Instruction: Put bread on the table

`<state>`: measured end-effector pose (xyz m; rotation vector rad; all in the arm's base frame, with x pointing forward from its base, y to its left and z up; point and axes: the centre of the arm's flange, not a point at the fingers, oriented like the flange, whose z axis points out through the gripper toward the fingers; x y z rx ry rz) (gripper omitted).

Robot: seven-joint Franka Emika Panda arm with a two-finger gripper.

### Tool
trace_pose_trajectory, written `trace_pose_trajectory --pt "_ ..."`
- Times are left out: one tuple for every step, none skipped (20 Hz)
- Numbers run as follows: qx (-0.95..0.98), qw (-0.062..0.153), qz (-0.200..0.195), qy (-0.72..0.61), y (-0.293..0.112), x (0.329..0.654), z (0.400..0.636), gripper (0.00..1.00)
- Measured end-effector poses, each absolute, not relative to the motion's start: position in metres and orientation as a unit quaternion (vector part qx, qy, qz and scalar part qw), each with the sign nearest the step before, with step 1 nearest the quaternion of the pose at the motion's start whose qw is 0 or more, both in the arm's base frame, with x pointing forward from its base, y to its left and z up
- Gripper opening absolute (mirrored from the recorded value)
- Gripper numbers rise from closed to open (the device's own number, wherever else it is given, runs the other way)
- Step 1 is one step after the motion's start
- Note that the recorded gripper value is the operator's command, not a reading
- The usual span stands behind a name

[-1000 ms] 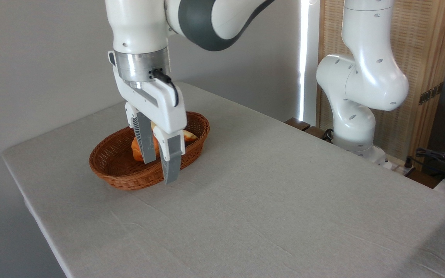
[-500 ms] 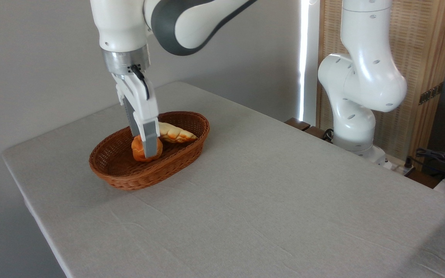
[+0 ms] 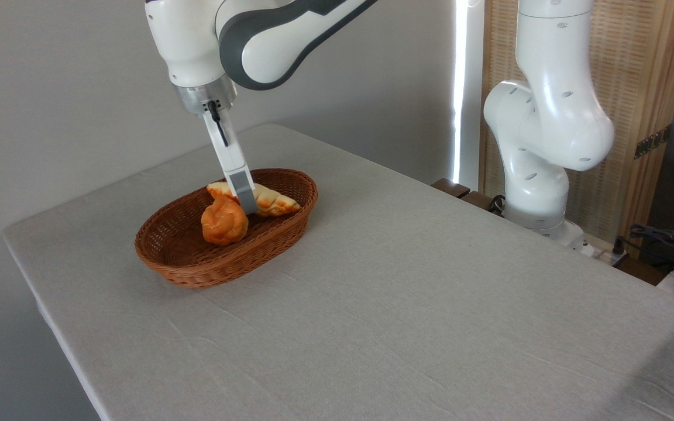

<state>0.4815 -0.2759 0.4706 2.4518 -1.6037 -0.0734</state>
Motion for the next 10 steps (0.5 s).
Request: trace_pose_trajectory --pt "0.829 0.106 -0.032 -0.548 -0.279 0.478 0.469 1.00" --pt "0.825 0.107 -0.036 -0.553 -0.284 0.474 0.468 1.00" --pt "0.822 0.107 -0.039 -0.558 -0.289 0.470 0.467 1.00" --pt "0.820 0.107 -0.040 -0.561 -0.293 0.467 0.467 1.00" --pt "0.819 0.106 -0.041 -0.563 -0.295 0.466 0.466 1.00" --pt "0.818 0.106 -0.041 -0.563 -0.295 0.465 0.466 1.00" --pt "0.818 0.106 -0.041 -0.564 -0.296 0.465 0.466 1.00" --pt "0.817 0.106 -0.042 -0.565 -0.297 0.464 0.466 1.00" --pt "0.817 0.106 -0.042 -0.566 -0.299 0.463 0.465 1.00" --pt "0.815 0.106 -0.044 -0.567 -0.300 0.462 0.464 1.00"
